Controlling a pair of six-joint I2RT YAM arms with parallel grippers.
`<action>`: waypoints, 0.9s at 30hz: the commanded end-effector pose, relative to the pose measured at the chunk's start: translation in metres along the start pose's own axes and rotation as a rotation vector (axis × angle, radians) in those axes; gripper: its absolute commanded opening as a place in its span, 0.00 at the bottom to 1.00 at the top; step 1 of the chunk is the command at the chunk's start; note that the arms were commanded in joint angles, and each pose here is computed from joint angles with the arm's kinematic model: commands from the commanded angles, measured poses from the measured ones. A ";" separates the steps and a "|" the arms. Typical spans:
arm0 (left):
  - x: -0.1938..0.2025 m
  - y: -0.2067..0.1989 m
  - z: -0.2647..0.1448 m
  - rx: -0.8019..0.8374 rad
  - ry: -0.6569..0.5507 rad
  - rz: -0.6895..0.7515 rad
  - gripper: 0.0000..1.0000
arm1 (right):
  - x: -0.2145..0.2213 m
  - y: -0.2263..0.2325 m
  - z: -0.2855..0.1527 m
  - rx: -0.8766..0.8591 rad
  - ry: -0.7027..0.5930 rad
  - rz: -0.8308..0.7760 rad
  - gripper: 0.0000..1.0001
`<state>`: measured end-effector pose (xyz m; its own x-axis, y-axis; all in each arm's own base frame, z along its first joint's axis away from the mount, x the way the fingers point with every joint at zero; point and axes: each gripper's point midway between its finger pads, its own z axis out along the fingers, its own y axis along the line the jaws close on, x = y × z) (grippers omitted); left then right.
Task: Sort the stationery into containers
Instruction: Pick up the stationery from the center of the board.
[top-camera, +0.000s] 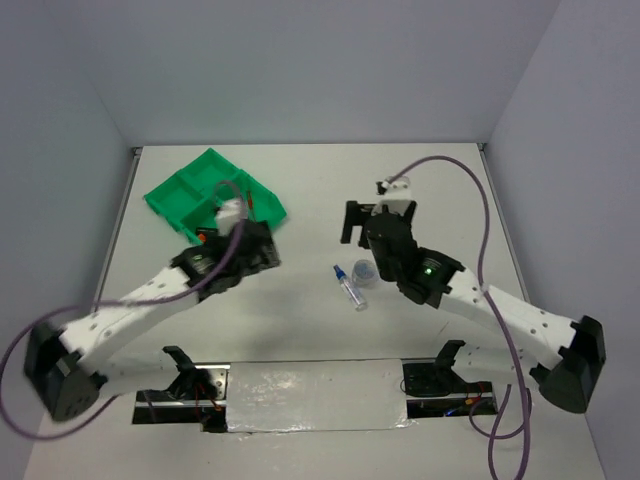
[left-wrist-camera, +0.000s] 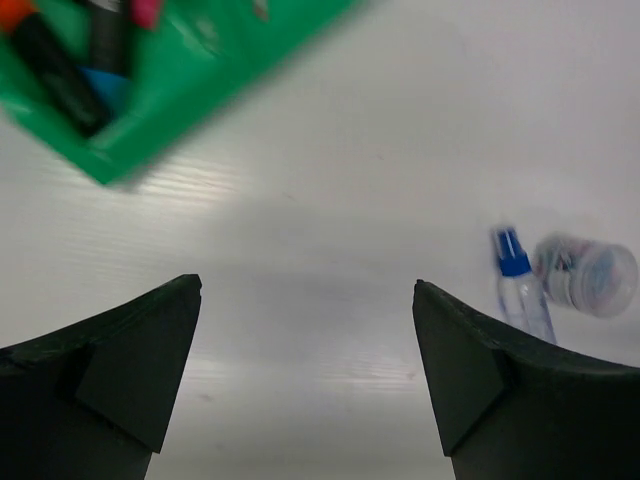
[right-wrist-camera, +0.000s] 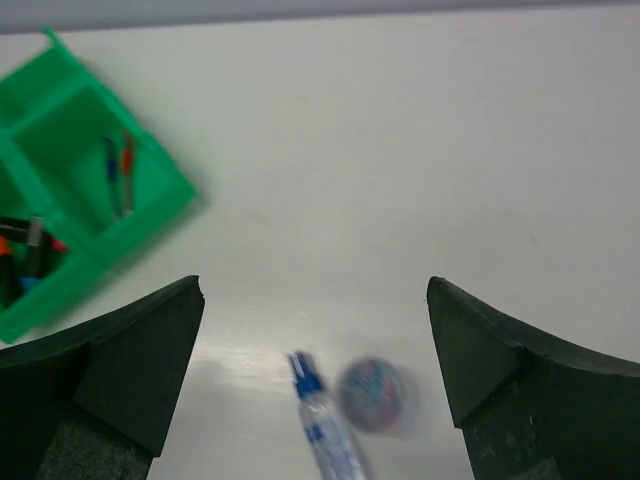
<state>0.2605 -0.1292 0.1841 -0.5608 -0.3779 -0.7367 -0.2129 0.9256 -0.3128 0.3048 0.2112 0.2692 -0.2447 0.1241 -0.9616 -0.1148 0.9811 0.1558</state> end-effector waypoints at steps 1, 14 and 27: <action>0.043 -0.065 0.022 -0.004 0.074 -0.017 0.99 | 0.043 -0.080 -0.032 0.247 0.102 0.002 1.00; 0.141 -0.146 0.095 -0.187 0.335 -0.070 0.99 | 0.066 -0.110 -0.073 0.174 0.127 0.045 1.00; 0.166 -0.165 0.116 -0.223 0.356 -0.089 0.94 | 0.065 -0.095 -0.072 0.073 0.115 0.049 1.00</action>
<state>0.2930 -0.3421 0.0477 -0.7710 -0.4408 -0.4597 -0.3924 0.8973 -0.2022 0.2287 0.1104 0.2009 -0.3845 0.1370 -0.9129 -0.0052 0.9886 0.1506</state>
